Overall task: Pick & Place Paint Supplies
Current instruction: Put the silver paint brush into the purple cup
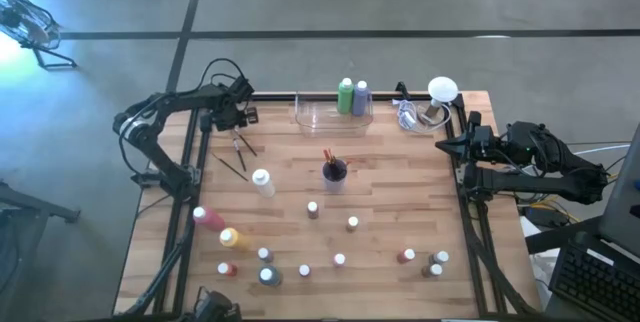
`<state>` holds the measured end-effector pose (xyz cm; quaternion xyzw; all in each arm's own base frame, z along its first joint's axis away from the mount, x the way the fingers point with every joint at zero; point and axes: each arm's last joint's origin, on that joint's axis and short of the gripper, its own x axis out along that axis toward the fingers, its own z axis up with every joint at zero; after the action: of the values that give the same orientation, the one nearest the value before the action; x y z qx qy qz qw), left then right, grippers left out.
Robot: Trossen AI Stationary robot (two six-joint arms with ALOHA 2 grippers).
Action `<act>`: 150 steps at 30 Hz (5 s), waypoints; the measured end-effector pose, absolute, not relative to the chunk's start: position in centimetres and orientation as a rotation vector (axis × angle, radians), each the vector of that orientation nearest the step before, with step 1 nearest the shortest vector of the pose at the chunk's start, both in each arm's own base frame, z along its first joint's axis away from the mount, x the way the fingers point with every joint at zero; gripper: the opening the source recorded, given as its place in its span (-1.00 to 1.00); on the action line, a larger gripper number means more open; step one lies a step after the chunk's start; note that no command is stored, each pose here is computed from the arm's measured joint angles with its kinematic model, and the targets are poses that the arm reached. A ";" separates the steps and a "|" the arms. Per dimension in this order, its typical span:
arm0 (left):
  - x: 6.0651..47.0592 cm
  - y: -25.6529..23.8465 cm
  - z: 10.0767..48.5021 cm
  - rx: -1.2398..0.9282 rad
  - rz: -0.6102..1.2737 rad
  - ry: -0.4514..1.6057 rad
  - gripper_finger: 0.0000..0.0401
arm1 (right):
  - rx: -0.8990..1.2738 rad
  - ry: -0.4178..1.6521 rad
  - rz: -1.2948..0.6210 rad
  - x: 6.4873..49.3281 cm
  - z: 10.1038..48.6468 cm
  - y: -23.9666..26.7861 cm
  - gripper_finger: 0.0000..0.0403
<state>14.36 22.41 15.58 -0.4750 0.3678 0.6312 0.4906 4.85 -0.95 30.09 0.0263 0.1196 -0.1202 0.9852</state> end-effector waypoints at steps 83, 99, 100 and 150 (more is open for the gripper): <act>18.6 24.9 18.3 -1.006 1.286 0.838 -1.00 | 0.053 0.241 -0.241 4.8 30.1 -0.9 -0.96; 21.1 23.9 21.8 -0.877 0.940 0.638 -1.00 | 0.053 0.241 -0.241 4.8 30.1 -0.9 -0.96; 21.3 23.7 22.2 -0.864 0.923 0.621 -1.00 | 0.053 0.241 -0.242 4.8 30.1 -0.9 -0.96; 34.6 4.4 32.6 0.059 -0.092 -0.108 -1.00 | 0.052 0.240 -0.241 4.8 30.1 -0.9 -0.96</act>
<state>34.57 4.41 32.63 0.0295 -0.0539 -0.0462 0.9970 4.85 -0.95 30.09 0.0261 0.1197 -0.1200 0.9852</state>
